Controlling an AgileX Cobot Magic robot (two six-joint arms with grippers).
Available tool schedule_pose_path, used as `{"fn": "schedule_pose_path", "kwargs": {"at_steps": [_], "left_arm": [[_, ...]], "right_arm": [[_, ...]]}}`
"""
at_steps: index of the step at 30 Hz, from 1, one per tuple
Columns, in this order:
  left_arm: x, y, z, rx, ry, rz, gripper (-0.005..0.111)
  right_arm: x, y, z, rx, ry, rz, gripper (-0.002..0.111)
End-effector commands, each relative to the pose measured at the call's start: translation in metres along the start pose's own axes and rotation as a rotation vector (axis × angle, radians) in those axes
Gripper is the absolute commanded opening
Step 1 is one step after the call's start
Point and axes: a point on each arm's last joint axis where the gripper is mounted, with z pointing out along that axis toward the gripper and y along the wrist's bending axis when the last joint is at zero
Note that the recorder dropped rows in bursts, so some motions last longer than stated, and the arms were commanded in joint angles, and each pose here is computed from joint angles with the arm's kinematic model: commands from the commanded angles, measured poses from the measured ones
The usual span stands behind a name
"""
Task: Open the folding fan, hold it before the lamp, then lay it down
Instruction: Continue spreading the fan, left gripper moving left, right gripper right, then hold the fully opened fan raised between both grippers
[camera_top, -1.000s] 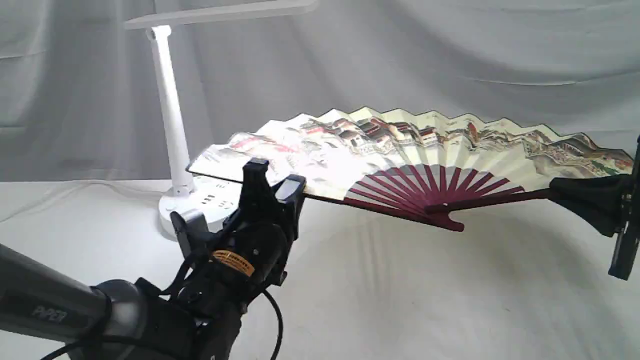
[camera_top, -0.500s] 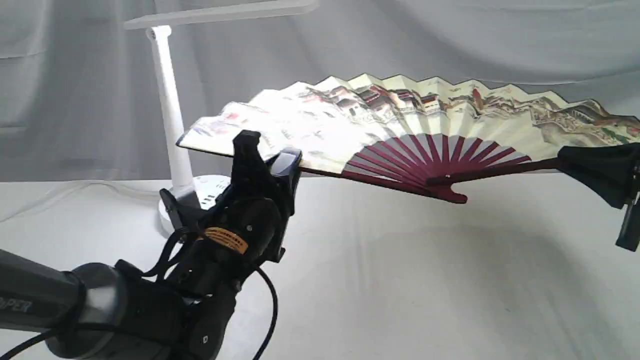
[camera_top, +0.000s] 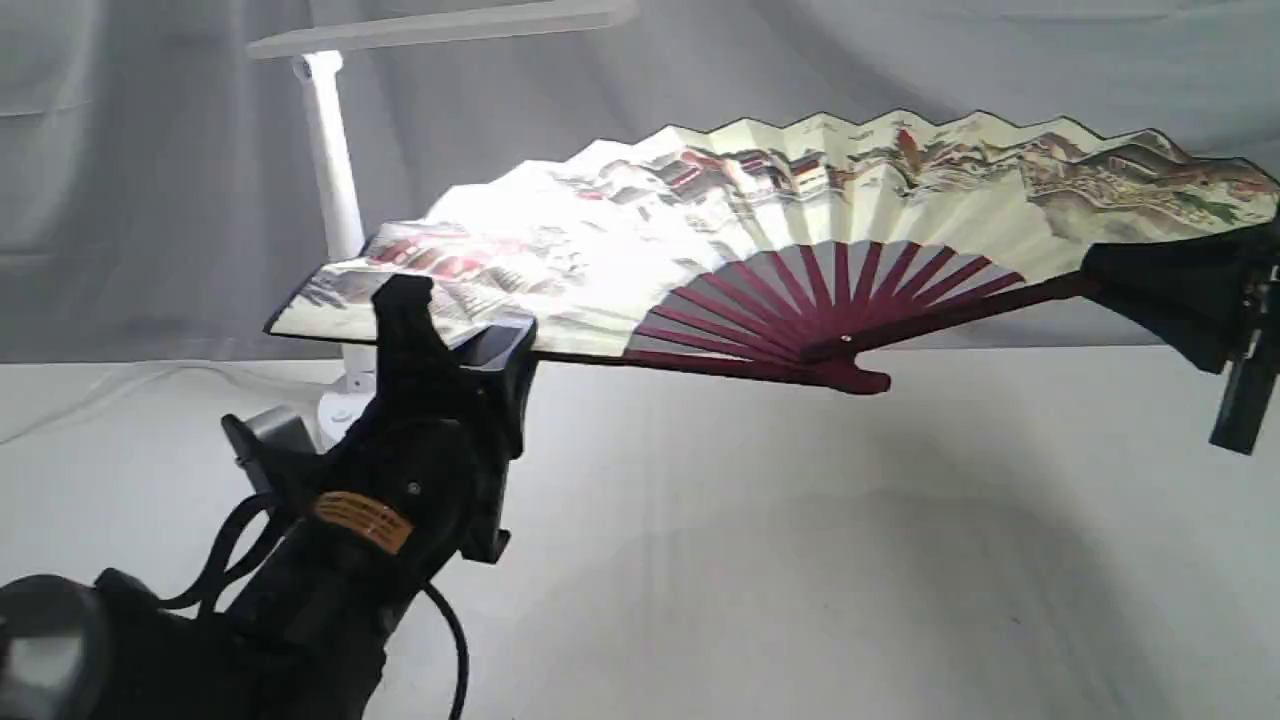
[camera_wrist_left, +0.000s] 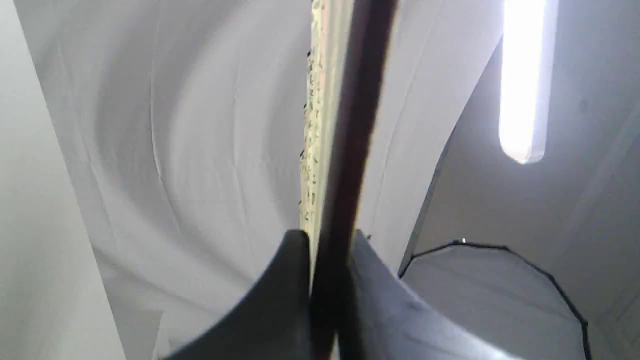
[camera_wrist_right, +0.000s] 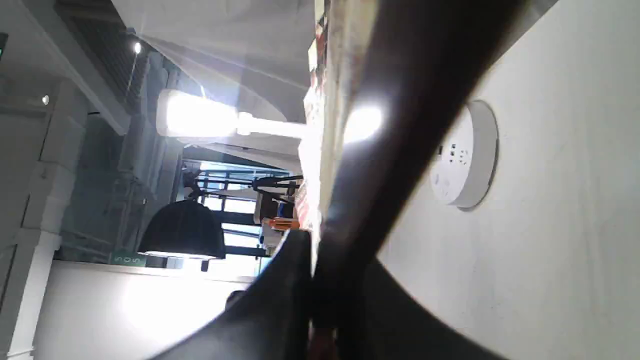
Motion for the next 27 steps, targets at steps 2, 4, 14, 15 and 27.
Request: {"fn": "schedule_pose_path", "kwargs": {"at_steps": [2, 4, 14, 15, 27], "left_arm": [[-0.032, -0.022, -0.014, 0.107, -0.231, -0.128, 0.0], [-0.035, -0.026, -0.02, 0.11, -0.246, -0.136, 0.0], [-0.052, -0.042, -0.049, 0.12, -0.367, -0.169, 0.0], [-0.054, -0.043, -0.052, 0.12, -0.38, -0.173, 0.0], [-0.064, -0.046, -0.063, 0.107, -0.484, -0.177, 0.0]], "right_arm": [[0.002, 0.001, 0.016, 0.024, -0.038, -0.028, 0.0], [0.009, 0.004, 0.027, 0.013, -0.006, -0.029, 0.0], [0.041, 0.011, 0.069, 0.004, 0.128, -0.05, 0.0], [0.044, 0.011, 0.073, 0.011, 0.133, -0.052, 0.0], [0.079, 0.012, 0.113, 0.076, 0.211, -0.069, 0.0]]}}
